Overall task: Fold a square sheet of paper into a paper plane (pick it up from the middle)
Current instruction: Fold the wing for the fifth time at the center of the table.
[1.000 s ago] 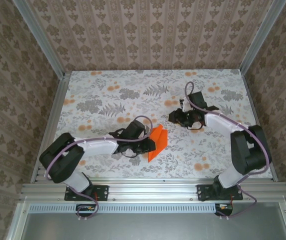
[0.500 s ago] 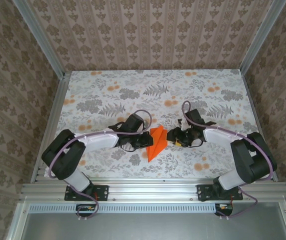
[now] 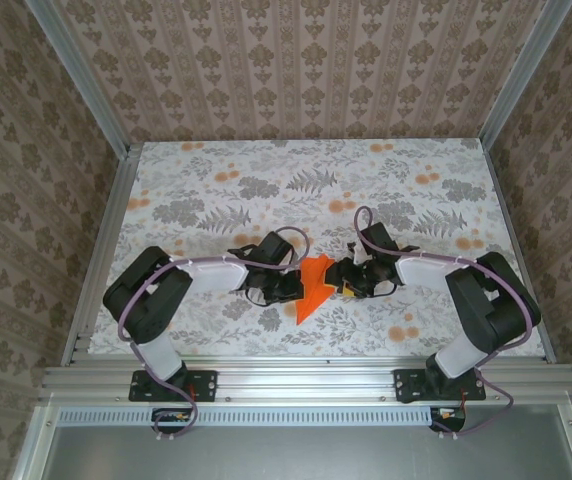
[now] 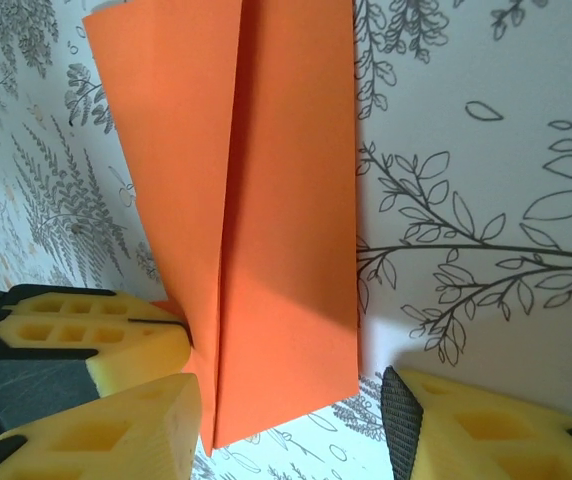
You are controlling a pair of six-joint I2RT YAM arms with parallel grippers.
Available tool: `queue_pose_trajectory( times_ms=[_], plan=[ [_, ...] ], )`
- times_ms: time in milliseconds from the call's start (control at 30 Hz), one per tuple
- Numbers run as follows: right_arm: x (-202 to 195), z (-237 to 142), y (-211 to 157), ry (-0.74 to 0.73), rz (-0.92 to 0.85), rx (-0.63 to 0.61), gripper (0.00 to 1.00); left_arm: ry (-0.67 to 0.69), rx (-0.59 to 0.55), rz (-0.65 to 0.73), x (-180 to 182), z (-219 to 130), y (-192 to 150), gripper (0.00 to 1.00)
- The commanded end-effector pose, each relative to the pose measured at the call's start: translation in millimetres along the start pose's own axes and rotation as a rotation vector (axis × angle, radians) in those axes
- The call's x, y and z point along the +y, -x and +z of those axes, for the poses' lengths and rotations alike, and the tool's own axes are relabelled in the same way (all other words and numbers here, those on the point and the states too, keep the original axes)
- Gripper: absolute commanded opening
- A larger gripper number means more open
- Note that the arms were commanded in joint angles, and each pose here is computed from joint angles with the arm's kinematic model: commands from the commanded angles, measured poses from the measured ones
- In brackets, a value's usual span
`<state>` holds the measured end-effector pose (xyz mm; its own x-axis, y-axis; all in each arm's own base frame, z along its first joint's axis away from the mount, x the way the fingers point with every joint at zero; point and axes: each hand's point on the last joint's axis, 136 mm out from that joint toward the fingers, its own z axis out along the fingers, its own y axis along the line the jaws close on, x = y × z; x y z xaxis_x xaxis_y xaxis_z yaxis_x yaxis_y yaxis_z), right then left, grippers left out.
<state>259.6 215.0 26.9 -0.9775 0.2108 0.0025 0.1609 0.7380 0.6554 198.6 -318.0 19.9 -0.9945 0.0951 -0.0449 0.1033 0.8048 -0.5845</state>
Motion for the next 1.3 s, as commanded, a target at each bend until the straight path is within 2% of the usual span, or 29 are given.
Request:
queue_pose_trajectory(
  times_ms=[0,367,700,867,1267],
  plan=[
    [-5,8,-5,-0.007,0.032,0.017,0.53,0.033,0.022,0.008,8,6,-2,0.02],
    [18,13,1,0.123,0.055,-0.007,0.51,0.031,0.034,0.006,8,11,-6,0.01],
    [29,22,3,0.18,0.025,-0.019,0.49,-0.051,0.009,-0.036,-2,15,-5,0.01],
    [26,28,1,0.17,0.012,-0.017,0.43,-0.064,0.007,-0.049,-3,15,-5,0.01],
    [33,33,0,0.205,-0.048,-0.019,0.2,-0.109,-0.02,-0.072,-8,13,-3,0.01]
  ],
)
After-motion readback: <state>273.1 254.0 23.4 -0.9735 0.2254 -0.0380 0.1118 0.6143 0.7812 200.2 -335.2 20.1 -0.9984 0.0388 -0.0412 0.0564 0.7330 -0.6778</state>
